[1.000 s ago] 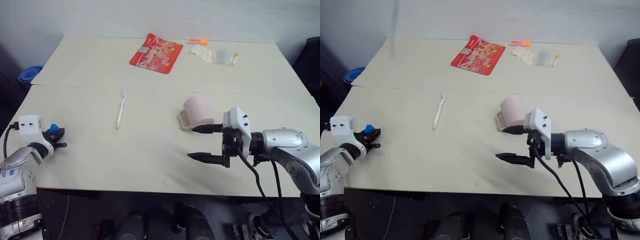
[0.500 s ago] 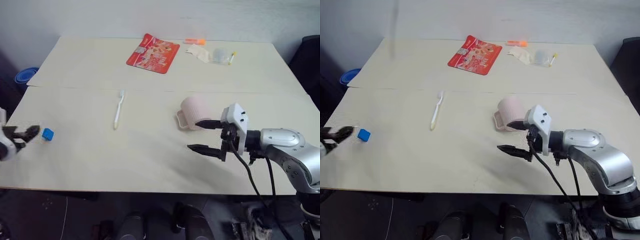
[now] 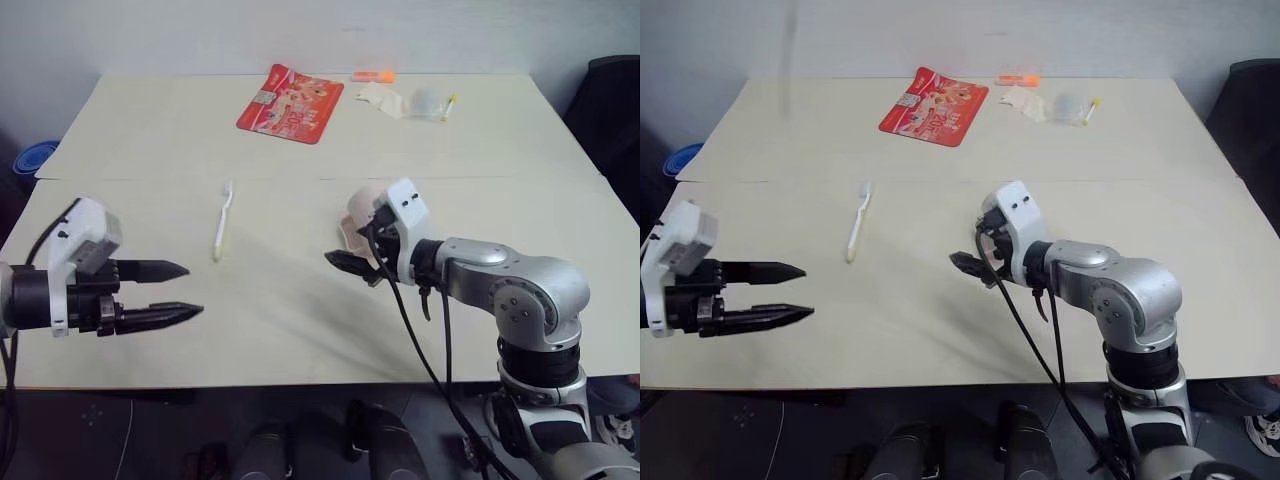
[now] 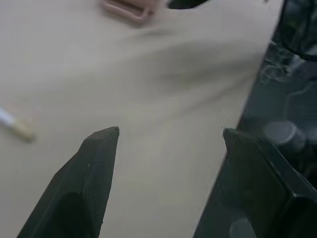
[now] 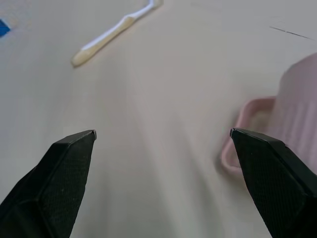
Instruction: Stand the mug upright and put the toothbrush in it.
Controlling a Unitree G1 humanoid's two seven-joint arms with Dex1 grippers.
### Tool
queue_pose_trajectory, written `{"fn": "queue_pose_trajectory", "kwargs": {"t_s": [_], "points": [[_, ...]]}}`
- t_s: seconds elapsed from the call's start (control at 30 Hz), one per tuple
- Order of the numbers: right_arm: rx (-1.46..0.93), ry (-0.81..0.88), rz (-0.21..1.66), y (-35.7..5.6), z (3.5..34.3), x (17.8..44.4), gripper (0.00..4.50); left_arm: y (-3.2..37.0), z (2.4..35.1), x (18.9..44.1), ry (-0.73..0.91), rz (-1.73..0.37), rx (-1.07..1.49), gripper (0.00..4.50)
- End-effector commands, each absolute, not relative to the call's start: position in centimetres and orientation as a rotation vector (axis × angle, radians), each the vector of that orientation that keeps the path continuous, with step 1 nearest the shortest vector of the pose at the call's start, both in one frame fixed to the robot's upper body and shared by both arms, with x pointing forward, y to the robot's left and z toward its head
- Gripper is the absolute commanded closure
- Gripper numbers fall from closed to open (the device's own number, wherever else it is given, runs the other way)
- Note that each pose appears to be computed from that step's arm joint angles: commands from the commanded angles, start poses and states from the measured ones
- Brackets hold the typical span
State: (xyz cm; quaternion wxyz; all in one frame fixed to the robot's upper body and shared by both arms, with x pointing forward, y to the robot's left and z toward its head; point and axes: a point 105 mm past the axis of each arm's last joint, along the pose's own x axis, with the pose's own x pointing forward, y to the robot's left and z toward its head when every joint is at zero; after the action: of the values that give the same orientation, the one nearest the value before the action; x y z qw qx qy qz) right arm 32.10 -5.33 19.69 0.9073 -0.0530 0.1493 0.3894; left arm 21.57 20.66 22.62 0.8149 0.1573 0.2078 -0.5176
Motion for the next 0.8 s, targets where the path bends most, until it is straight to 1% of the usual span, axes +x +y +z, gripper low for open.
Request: {"fn": "queue_pose_trajectory", "kwargs": {"t_s": [0.03, 0.1, 0.33, 0.57, 0.7, 0.8], "points": [[-0.155, 0.329, 0.724, -5.0, 18.7, 33.7, 0.0, 20.0, 23.0, 22.3, 0.406, -1.148, 0.409, 0.96], [-0.19, 0.343, 0.682, -5.2, 18.1, 34.6, 0.0, 19.7, 23.1, 22.6, 0.388, -1.164, 0.414, 0.96], [-0.345, 0.326, 0.585, -6.6, 17.2, 37.1, 0.0, 19.4, 22.8, 23.4, 0.343, -1.17, 0.426, 0.96], [-0.365, 0.326, 0.596, -6.8, 17.0, 38.1, 0.0, 18.7, 22.9, 23.8, 0.294, -1.171, 0.417, 0.96], [-0.358, 0.352, 0.645, -6.5, 16.3, 38.4, 0.0, 18.4, 22.6, 23.9, 0.29, -1.17, 0.415, 0.96], [-0.35, 0.359, 0.677, -6.4, 16.3, 38.6, 0.53, 18.3, 22.6, 23.9, 0.284, -1.171, 0.415, 0.89]]}}
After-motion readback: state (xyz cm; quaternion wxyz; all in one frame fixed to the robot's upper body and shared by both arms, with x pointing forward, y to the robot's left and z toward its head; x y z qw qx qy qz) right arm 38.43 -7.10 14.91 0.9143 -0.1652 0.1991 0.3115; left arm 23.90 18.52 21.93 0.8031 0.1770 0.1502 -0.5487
